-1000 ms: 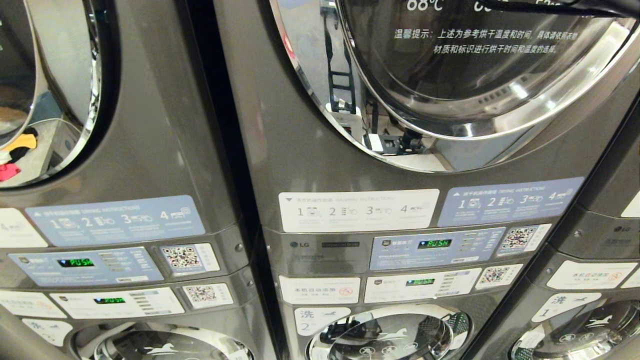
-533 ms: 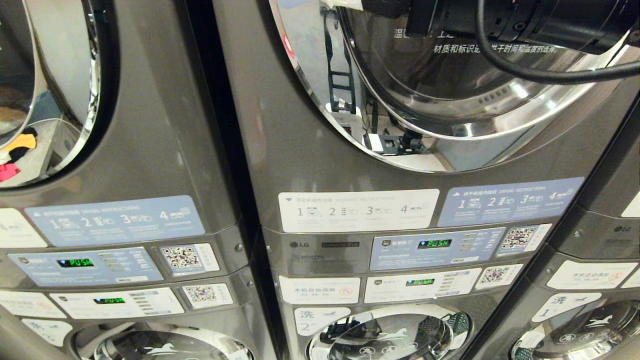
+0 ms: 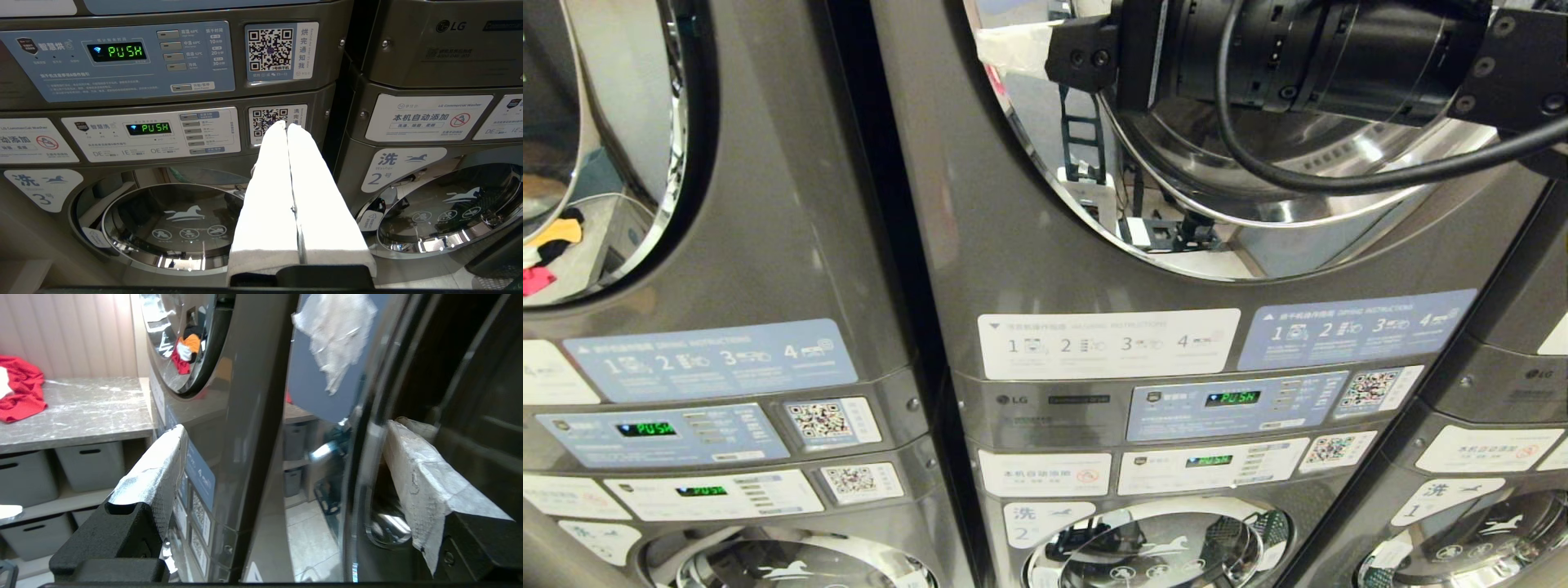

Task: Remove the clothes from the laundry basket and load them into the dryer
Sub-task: Open the dryer

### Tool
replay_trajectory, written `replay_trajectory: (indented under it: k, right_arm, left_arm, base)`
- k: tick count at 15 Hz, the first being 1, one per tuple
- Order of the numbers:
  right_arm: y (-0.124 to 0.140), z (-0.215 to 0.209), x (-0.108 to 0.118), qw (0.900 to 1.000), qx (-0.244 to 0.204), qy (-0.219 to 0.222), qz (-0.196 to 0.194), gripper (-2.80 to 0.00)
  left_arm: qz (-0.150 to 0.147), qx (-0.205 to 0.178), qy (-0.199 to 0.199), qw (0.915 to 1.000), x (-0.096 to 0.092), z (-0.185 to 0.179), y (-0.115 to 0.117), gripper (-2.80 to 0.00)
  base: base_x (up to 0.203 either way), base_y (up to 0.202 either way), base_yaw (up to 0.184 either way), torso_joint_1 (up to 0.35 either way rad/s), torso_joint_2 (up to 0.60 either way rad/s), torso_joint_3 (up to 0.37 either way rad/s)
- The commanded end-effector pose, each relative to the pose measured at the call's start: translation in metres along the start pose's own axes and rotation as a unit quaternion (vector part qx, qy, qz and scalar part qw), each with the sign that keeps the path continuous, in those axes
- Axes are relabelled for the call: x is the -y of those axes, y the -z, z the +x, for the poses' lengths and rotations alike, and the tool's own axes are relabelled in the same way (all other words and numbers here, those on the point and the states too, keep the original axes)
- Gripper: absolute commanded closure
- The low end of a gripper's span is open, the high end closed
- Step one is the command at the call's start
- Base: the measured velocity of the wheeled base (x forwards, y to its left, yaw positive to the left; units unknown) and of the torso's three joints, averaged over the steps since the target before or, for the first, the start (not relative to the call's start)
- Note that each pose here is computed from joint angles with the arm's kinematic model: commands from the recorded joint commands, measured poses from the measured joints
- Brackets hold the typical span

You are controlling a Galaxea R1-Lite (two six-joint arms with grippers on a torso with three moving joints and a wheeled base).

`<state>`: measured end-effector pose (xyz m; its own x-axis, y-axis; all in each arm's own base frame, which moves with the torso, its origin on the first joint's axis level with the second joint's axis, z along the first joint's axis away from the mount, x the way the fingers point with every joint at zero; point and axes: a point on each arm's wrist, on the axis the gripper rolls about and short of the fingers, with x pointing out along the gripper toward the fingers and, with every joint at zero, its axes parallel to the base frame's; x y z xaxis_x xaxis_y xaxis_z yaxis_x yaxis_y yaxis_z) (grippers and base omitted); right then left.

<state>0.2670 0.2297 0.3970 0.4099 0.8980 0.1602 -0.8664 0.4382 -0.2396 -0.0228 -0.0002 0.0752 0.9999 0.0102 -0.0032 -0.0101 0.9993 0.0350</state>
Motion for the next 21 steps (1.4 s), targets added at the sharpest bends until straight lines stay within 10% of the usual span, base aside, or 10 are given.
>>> replay_trajectory:
  k: [1, 21]
  right_arm:
    - [0.005, 0.005, -0.003, 1.000, -0.004, -0.008, 0.003, -2.80]
    - [-0.005, -0.055, -0.044, 0.994, -0.028, -0.099, 0.044, -2.80]
  left_arm:
    - [0.000, -0.001, 0.000, 1.0000, 0.000, 0.000, 0.000, 0.00]
    - [0.000, -0.001, 0.000, 1.0000, 0.000, 0.000, 0.000, 0.00]
  base:
    - [0.000, 0.000, 0.000, 0.000, 0.00, 0.000]
    - [0.000, 0.000, 0.000, 0.000, 0.00, 0.000]
